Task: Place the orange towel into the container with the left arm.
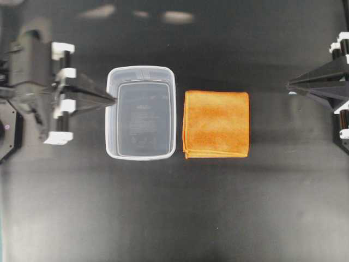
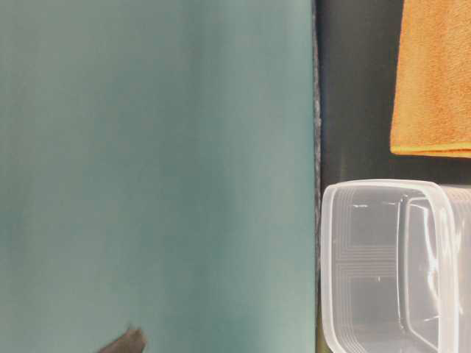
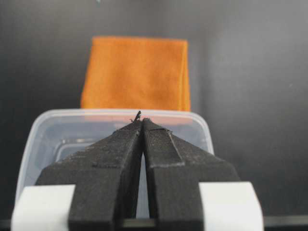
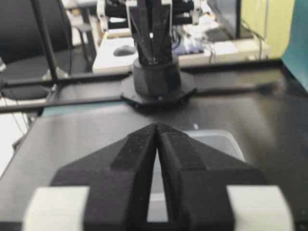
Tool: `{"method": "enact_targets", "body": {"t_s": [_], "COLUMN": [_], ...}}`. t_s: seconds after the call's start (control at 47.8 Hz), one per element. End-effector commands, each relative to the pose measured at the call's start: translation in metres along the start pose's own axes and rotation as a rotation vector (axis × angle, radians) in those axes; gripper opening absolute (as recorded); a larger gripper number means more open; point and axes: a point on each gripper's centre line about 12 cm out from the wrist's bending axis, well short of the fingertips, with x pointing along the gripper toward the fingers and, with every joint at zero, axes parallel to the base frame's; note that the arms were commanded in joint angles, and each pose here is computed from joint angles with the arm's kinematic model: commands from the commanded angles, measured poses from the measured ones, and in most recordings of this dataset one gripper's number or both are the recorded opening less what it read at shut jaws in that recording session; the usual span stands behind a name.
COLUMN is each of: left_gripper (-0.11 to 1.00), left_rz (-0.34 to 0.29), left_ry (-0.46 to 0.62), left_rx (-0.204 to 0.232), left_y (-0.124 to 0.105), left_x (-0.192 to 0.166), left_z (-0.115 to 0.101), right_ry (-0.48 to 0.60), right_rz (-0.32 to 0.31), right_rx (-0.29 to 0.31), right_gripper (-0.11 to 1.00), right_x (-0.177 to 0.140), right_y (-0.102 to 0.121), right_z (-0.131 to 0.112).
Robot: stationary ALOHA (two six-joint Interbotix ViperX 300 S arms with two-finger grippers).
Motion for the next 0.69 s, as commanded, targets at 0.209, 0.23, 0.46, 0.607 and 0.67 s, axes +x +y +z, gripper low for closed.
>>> {"method": "enact_targets", "body": {"t_s": [0.209,0.23,0.46,0.607,0.67], "left_gripper": [0.01,0.01,0.25,0.69,0.83], "left_rz": [0.017,0.021,0.026,0.022,0.020], "left_ry": [0.101,0.112,0.250,0.328,0.364], "left_rx": [0.005,0.008,0.075,0.102,0.106], "left_y": [0.004,0.006,0.011,0.012,0.013], "left_x": [0.047,0.051,0.097,0.125,0.138], "left_z": [0.040,0.042,0.060,0.064,0.064], "right_ry": [0.015,0.014,-0.034,-0.061,-0.070], "right_rz": [-0.012,-0.014,-0.032,-0.039,-0.039], "right_rx": [0.005,0.004,-0.002,-0.005,-0.007], "right_gripper": [0.51,0.58,0.72,0.71,0.71], "right_x": [0.000,-0.001,-0.011,-0.018,-0.021], "right_y": [-0.002,-0.003,-0.006,-0.007,-0.007], "right_z": [-0.002,-0.001,0.005,0.008,0.008]}}
